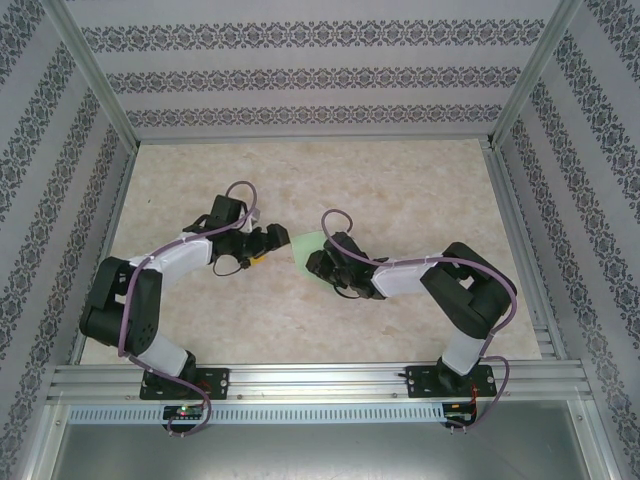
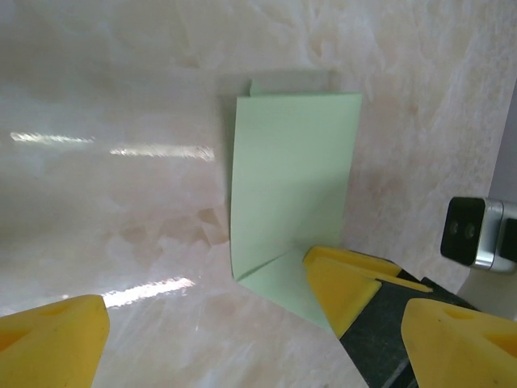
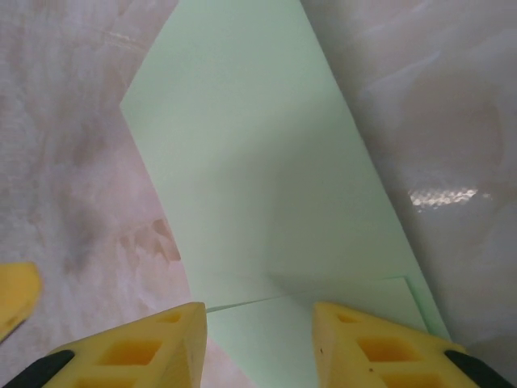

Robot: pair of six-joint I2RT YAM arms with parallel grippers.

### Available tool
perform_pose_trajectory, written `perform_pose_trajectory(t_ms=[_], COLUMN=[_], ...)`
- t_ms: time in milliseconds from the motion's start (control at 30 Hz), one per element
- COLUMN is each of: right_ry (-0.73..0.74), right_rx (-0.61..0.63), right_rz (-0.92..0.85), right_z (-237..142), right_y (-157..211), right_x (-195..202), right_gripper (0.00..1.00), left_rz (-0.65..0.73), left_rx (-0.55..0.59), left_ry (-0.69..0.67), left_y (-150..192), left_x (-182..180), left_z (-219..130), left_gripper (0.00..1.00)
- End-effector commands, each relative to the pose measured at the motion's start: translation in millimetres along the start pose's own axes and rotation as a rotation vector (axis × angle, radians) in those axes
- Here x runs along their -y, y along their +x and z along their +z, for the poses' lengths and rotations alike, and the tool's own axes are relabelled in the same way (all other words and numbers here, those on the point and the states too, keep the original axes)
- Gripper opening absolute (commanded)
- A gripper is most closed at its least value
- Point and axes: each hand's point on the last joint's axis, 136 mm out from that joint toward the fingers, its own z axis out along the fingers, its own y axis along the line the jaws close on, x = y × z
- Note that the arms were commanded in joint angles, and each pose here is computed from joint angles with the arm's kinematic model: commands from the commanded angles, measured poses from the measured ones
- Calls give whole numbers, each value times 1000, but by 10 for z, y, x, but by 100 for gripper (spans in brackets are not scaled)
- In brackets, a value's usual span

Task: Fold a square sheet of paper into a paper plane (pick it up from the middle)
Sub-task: Fold the wing for the fifth time at the center of the table.

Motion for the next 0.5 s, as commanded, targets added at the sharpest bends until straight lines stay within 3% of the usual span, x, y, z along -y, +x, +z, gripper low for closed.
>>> perform_pose_trajectory(t_ms=[0, 233, 467], right_ry=[-11, -94, -111], right_rx=[-38, -58, -44], right_rz=[88, 185, 116], right_z=[42, 41, -118], right_y=[86, 77, -27], right_x=[206, 254, 97], right_gripper=[40, 39, 35], left_rz=[4, -7, -9], left_rx=[-35, -87, -128], left_ry=[51, 58, 29], left_y=[96, 227, 287], left_x=[120, 174, 162], left_z=[100, 238, 401], left_gripper=[94, 86, 77])
